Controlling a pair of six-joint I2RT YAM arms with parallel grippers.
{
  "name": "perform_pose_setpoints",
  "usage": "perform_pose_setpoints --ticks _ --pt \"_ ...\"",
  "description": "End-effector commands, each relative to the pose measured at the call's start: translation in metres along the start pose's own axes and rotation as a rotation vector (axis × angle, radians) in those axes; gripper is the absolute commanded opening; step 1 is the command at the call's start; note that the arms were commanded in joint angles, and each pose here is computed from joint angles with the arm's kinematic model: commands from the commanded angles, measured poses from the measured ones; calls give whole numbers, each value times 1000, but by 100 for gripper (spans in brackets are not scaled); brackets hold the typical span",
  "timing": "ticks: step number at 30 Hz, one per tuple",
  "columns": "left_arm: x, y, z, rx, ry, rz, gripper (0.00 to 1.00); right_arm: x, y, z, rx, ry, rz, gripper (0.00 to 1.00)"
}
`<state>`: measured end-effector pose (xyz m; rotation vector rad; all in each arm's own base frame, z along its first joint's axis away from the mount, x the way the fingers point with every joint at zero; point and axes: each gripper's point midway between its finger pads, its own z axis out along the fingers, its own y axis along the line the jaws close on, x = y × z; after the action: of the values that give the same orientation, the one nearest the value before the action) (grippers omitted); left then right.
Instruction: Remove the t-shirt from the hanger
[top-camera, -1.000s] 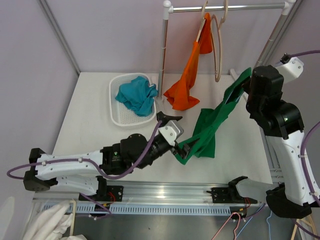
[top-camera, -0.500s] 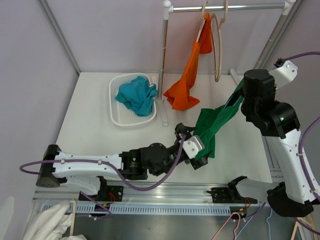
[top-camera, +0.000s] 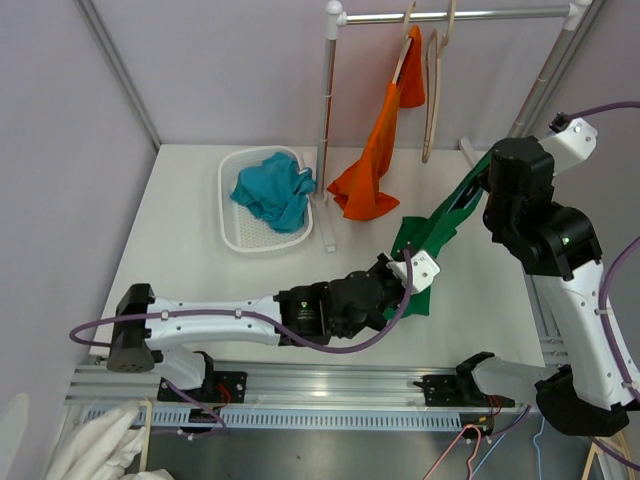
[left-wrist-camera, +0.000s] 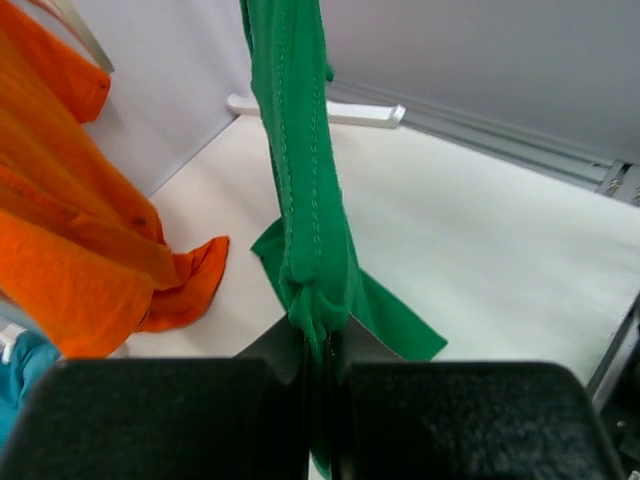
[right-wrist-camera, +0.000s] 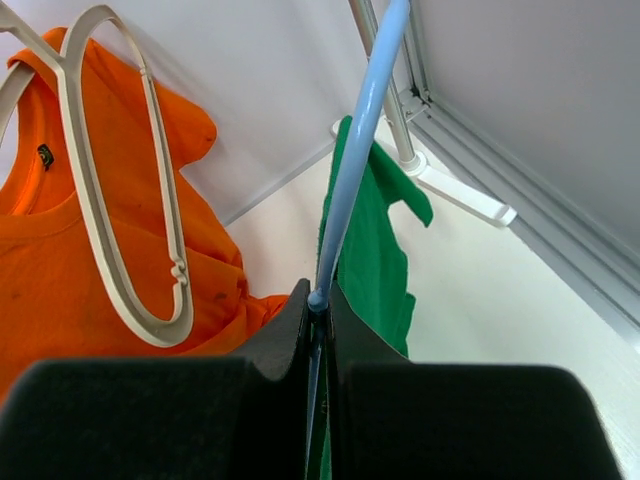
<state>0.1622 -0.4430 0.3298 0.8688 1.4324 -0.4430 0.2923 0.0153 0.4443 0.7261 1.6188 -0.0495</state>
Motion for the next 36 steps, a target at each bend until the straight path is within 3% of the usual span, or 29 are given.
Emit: perform_pose_setpoints --ticks 1,9,12,16,20,22,23,24,27,32,33,34,35,36 --pt "-10 14 -12 -80 -31 10 1 -23 3 3 20 -83 47 0" --pt "-21 -15 -66 58 -59 -44 1 -20 1 43 75 -85 20 0" --pt "-11 -28 -87 95 -37 -62 1 -19 -1 54 85 -81 14 0" --pt "32 -47 -95 171 32 -107 1 -16 4 56 59 -68 11 0" --pt "61 -71 -71 221 43 -151 1 -22 5 52 41 -70 19 0" --pt "81 -84 -49 246 98 -160 1 -19 11 46 -3 -38 11 0" --pt "94 -72 -31 215 146 -218 1 -21 14 42 -24 -30 15 0" --pt "69 -75 -11 243 125 -275 1 -17 17 34 -49 -8 7 0" --pt "83 -38 27 174 212 -344 1 -6 23 15 -131 64 9 0" --pt "55 32 92 88 219 -494 1 11 37 -24 -342 219 -44 0" --pt "70 39 97 82 289 -511 1 10 32 -29 -337 231 -58 0" --pt "60 47 106 84 287 -535 1 9 30 -30 -333 228 -70 0" --pt "87 49 119 81 353 -540 1 1 25 -34 -333 199 -76 0" --pt "86 53 121 67 376 -526 1 -10 23 -33 -327 147 -68 0"
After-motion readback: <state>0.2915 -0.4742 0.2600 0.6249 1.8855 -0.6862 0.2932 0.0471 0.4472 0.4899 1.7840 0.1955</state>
